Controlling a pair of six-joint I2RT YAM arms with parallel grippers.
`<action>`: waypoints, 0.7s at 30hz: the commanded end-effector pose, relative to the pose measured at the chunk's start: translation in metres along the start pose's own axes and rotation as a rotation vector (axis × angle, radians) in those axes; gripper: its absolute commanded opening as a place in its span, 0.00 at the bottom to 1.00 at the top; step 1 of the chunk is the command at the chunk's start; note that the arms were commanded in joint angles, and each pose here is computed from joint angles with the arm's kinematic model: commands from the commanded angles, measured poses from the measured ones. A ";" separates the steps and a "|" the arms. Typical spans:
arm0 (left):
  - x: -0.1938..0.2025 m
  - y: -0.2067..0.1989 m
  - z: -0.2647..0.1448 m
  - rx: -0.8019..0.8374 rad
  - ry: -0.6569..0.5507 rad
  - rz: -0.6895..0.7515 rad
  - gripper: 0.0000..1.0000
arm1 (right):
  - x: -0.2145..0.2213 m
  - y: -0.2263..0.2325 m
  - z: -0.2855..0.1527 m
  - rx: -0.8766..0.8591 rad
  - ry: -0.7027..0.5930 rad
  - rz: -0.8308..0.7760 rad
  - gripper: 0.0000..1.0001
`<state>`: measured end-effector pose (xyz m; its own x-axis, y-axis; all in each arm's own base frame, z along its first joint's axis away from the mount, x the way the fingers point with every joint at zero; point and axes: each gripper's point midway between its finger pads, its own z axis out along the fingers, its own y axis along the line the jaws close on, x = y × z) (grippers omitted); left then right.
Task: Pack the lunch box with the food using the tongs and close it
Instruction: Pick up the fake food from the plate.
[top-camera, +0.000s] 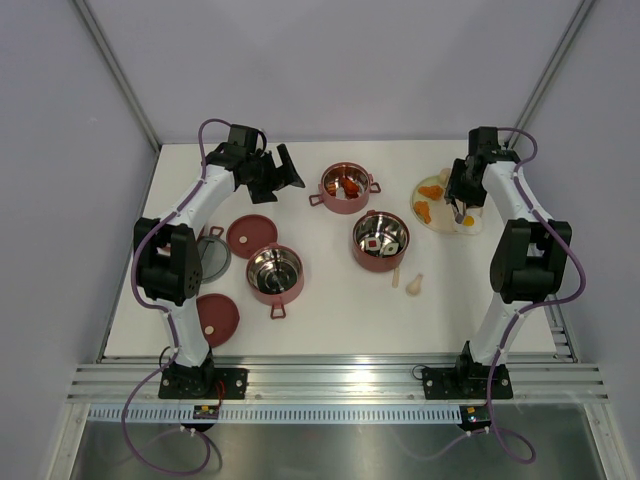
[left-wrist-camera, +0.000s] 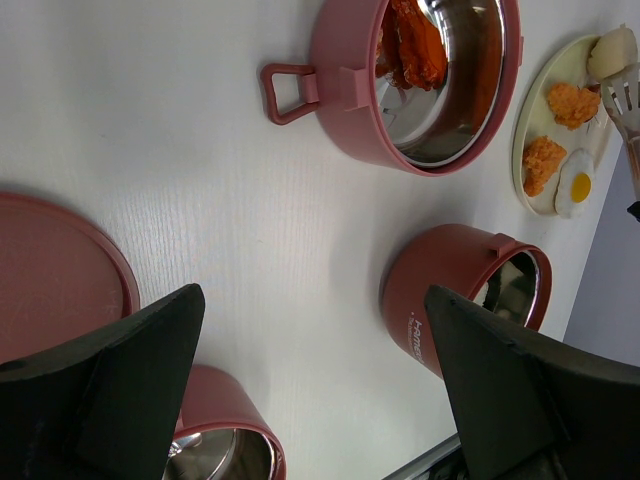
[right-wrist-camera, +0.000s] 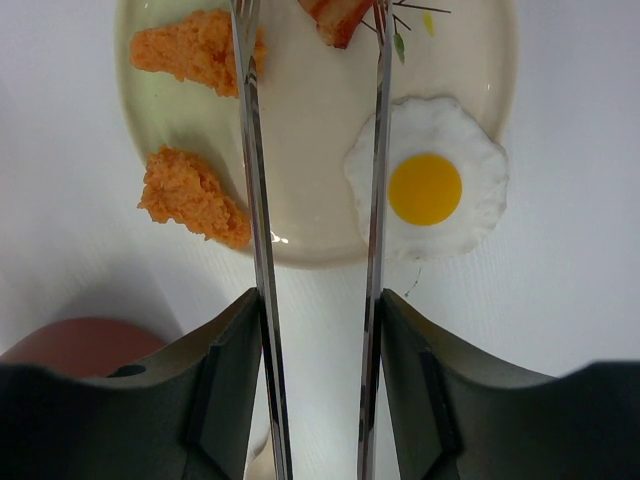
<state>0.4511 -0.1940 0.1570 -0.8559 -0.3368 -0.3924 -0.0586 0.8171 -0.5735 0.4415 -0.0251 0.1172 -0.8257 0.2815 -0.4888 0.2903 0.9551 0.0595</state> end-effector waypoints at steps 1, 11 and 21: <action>-0.008 -0.009 -0.004 0.038 -0.017 0.021 0.96 | -0.009 -0.005 -0.010 0.003 -0.047 0.002 0.54; -0.007 -0.010 -0.004 0.043 -0.016 0.021 0.96 | 0.003 -0.007 -0.019 -0.001 -0.042 0.011 0.55; -0.005 -0.010 -0.003 0.042 -0.015 0.017 0.96 | 0.008 -0.003 -0.028 -0.029 -0.041 0.017 0.55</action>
<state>0.4509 -0.1944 0.1572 -0.8564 -0.3365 -0.3916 -0.0577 0.8161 -0.5751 0.4178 -0.0234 0.1129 -0.8371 0.2875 -0.4654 0.2941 0.9539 0.0603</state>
